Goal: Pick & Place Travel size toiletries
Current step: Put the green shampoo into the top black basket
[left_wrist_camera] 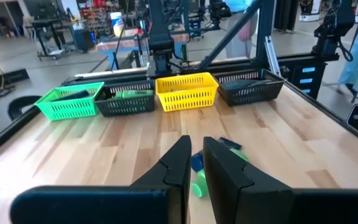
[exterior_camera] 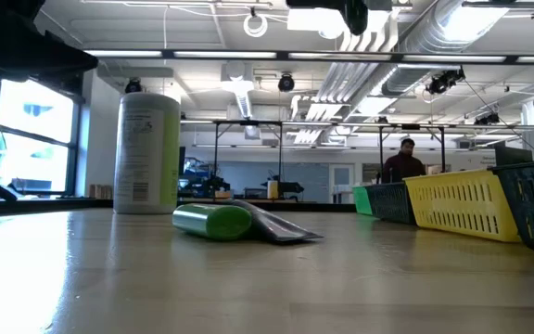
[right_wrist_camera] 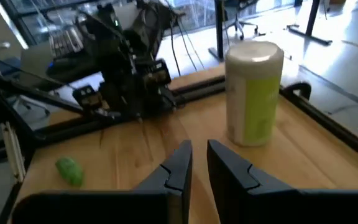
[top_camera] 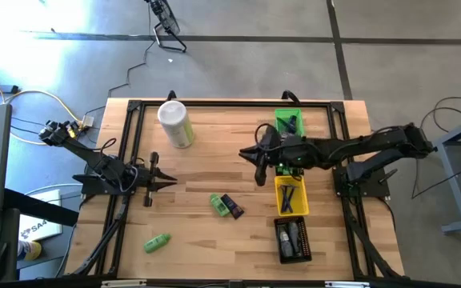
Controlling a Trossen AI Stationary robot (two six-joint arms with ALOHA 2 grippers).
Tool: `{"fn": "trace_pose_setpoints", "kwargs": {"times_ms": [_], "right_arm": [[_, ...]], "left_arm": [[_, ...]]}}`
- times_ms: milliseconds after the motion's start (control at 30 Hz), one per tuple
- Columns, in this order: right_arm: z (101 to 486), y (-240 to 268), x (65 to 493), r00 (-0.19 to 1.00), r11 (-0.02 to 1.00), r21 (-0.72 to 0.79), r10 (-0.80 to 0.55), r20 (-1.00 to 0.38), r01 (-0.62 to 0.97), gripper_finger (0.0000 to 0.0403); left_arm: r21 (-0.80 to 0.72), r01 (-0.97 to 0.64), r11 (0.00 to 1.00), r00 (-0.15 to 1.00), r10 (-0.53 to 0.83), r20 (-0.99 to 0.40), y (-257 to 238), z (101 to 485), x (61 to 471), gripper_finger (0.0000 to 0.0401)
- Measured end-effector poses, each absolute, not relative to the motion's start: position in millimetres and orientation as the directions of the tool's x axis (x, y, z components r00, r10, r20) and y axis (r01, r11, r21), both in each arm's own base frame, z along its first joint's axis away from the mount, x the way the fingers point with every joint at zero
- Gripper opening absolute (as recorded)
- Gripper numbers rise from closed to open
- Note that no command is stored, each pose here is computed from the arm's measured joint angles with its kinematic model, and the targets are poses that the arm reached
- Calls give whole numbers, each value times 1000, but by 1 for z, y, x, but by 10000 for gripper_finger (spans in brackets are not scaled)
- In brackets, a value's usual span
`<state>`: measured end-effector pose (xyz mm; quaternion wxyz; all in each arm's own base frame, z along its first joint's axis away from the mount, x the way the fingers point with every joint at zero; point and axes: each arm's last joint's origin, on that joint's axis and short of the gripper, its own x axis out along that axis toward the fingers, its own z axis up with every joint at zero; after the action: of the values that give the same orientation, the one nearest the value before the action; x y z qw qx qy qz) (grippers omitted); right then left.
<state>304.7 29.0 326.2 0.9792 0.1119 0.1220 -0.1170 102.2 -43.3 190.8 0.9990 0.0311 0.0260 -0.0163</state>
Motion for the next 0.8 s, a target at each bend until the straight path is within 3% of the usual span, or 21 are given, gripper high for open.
{"fn": "trace_pose_setpoints", "kwargs": {"times_ms": [433, 700, 800], "right_arm": [[265, 50, 341, 886, 969, 138, -122, -448, 204, 42], [256, 65, 344, 879, 979, 120, -88, -469, 162, 42], [255, 68, 341, 869, 985, 43, -126, -479, 166, 42]], "left_arm": [[-5, 34, 999, 998, -34, -52, -43, 191, 102, 37], [-15, 35, 999, 996, -37, -85, -43, 187, 102, 37], [-15, 35, 999, 996, -36, -85, -43, 187, 102, 37]]}}
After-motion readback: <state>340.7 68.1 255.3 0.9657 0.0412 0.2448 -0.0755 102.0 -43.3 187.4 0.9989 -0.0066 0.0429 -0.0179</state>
